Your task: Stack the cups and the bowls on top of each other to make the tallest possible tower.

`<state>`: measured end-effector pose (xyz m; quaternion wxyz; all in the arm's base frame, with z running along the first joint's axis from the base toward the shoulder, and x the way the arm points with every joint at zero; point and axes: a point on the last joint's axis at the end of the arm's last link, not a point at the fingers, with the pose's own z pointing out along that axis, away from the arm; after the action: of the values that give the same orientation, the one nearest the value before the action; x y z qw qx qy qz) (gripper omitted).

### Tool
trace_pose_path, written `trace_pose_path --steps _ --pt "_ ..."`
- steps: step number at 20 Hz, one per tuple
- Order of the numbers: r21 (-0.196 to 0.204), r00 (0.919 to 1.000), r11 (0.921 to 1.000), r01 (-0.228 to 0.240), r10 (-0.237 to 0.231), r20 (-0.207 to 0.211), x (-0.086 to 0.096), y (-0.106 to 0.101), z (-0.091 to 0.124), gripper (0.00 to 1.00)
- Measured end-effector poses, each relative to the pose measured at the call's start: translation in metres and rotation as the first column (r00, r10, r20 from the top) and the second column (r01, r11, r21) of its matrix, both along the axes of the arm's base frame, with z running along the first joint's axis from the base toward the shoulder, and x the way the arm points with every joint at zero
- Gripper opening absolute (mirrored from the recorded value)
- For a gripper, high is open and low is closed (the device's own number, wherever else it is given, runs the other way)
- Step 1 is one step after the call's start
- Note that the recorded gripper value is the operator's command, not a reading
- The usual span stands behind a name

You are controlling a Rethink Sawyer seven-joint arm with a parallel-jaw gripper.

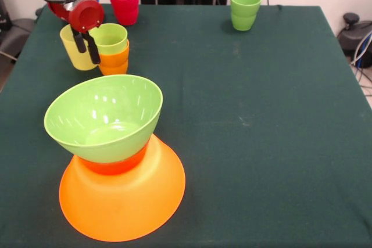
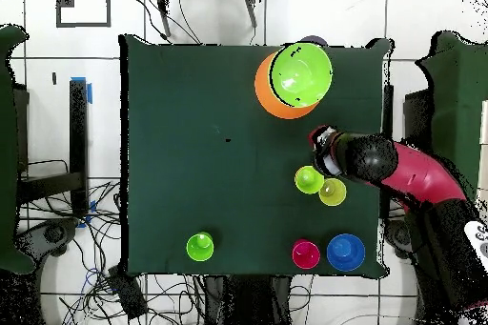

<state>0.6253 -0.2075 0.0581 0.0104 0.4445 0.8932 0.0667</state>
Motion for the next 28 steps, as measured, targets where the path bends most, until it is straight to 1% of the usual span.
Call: trace_pose_path --steps 7,10,15,20,23,24,28 --pt "-0.032 0.9997 0.9994 0.013 -0.014 -0.020 -0.013 -0.012 0.005 1.00" --pt "-0.051 0.9992 0.9984 0.022 -0.024 -0.033 -0.024 -0.019 0.011 1.00" --pt "-0.062 0.9982 0.9976 0.030 -0.033 -0.050 -0.035 -0.024 0.013 1.00" --pt "-0.059 0.9964 0.9978 0.029 -0.033 -0.078 -0.051 -0.019 0.011 1.00" --pt "-0.056 0.9953 0.9980 0.028 -0.033 -0.091 -0.057 -0.017 0.009 1.00" --pt "-0.054 0.9940 0.9982 0.027 -0.032 -0.104 -0.062 -0.015 0.006 1.00" --pt "-0.054 0.9921 0.9983 0.020 -0.027 -0.123 -0.069 -0.009 0.002 1.00"
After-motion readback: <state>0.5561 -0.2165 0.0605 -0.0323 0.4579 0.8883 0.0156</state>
